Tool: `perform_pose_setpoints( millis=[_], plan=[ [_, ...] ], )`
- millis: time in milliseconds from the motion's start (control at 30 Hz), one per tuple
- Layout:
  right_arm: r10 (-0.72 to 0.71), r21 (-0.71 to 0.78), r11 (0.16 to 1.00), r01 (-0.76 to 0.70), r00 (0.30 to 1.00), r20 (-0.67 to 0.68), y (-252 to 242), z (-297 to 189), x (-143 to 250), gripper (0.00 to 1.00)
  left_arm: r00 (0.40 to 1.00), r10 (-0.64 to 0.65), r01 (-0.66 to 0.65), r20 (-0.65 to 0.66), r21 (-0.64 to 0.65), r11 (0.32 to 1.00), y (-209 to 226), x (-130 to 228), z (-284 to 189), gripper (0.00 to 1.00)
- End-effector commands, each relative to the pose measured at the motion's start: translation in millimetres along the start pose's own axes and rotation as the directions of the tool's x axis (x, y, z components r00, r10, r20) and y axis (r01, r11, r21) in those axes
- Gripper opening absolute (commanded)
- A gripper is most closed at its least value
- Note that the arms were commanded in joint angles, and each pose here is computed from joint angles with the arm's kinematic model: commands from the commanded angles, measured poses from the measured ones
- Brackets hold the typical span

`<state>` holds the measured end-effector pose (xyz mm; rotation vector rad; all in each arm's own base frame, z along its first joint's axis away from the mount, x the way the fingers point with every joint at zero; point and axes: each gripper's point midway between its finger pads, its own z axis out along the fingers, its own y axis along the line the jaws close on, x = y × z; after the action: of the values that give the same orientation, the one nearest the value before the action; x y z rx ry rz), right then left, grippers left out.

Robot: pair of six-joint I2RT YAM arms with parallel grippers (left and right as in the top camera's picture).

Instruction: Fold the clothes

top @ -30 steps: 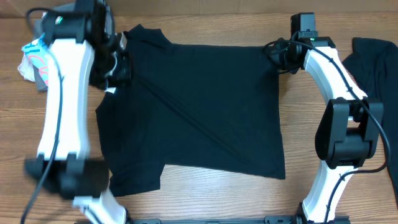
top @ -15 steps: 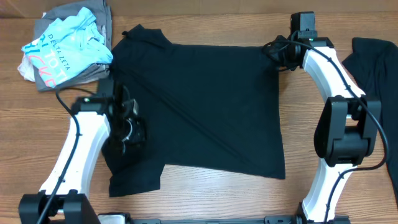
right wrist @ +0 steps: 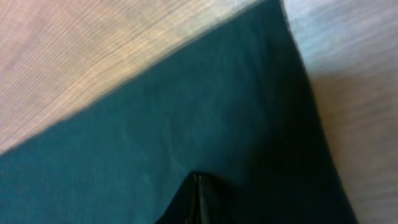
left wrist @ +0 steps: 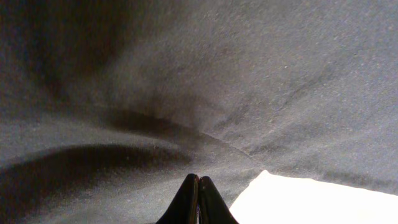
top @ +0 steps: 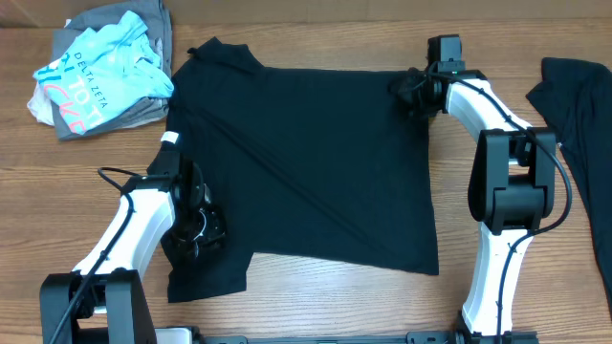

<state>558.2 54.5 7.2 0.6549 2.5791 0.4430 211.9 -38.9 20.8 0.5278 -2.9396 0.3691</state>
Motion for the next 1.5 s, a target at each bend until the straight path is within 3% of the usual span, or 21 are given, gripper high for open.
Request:
perform_pose_setpoints(
  millis=[0,133,367,767,967,1333,1467],
  plan=[
    [-0.01,0.008,1.0,0.01,1.0,-0.006,-4,13,2,0.04,1.0,-0.028,0.028,-0.01,-0.001,1.0,3,3,3,0.04],
    [-0.007,0.052,0.999,0.006,1.0,0.01,-15,20,1,0.04,0.996,-0.086,0.085,-0.003,-0.097,0.992,24,8,10,0.04],
    [-0.001,0.175,0.984,-0.01,0.998,0.059,-42,16,-9,0.04,0.995,-0.097,0.093,-0.034,-0.109,0.99,30,20,19,0.05],
    [0.024,0.24,0.97,-0.037,0.998,0.06,-98,3,-31,0.05,0.989,-0.119,0.112,-0.087,-0.078,0.991,28,34,25,0.06],
    [0.024,0.264,0.963,-0.047,0.996,0.089,-105,1,-37,0.05,0.983,-0.129,0.121,-0.132,-0.066,0.99,25,44,24,0.05],
    [0.049,0.281,0.957,-0.075,0.994,0.1,-114,-10,-50,0.06,0.983,-0.121,0.113,-0.135,-0.066,0.991,25,45,24,0.13],
    [0.064,0.295,0.952,-0.087,0.994,0.087,-113,-23,-57,0.08,0.984,-0.12,0.112,-0.13,-0.065,0.992,25,44,23,0.1]
  ],
)
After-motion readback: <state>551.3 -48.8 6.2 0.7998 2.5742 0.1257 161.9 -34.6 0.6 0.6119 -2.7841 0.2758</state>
